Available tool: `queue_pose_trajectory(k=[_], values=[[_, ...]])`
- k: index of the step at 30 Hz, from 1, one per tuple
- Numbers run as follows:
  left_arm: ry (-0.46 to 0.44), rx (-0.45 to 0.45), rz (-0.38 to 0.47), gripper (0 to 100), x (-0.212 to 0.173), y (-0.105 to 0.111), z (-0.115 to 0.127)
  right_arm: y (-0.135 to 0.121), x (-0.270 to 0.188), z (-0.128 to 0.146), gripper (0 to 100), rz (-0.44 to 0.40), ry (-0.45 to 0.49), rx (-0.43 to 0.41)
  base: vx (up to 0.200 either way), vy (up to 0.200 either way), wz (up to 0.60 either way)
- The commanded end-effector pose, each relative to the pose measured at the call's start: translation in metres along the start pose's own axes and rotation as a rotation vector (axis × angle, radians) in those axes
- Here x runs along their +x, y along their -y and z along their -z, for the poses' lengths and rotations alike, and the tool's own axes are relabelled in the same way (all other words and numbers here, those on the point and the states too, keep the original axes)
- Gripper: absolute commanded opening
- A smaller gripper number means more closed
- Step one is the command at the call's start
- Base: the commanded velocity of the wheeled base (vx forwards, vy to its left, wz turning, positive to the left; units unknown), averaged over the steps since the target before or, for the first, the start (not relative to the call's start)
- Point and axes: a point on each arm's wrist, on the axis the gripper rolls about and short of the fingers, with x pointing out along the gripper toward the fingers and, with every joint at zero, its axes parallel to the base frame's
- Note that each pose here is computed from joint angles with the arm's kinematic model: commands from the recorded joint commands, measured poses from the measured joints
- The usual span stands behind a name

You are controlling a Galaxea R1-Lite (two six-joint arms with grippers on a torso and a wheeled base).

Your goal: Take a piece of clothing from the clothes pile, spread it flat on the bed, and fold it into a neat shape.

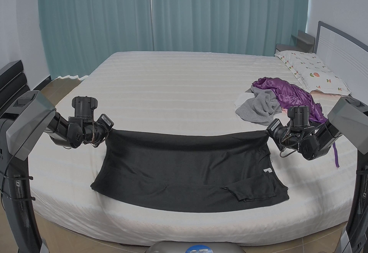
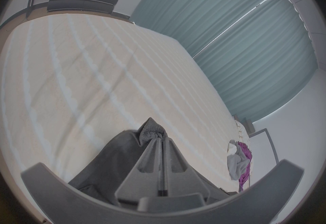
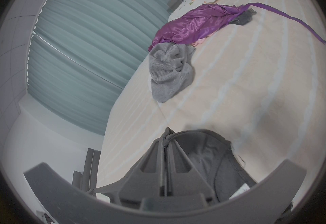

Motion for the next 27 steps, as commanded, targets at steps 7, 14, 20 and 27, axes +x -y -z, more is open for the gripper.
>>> queue_pose_trajectory(k=[7, 14, 20, 27], values=[[-0.089, 0.043, -0.074, 0, -0.027, -0.023, 0.004, 0.017, -0.042, 0.016, 0, 0.045, -0.112, -0.026, 0.000, 0.000, 0.00], [-0.158, 0.061, -0.147, 0, -0.029, -0.046, 0.024, 0.039, -0.044, 0.032, 0, 0.104, -0.171, -0.064, 0.000, 0.000, 0.00], [-0.197, 0.064, -0.176, 0, -0.032, -0.055, 0.037, 0.050, -0.045, 0.042, 0, 0.121, -0.225, -0.086, 0.000, 0.000, 0.00], [-0.192, 0.059, -0.180, 0, -0.036, -0.055, 0.034, 0.055, -0.050, 0.042, 0, 0.135, -0.234, -0.092, 0.000, 0.000, 0.00]])
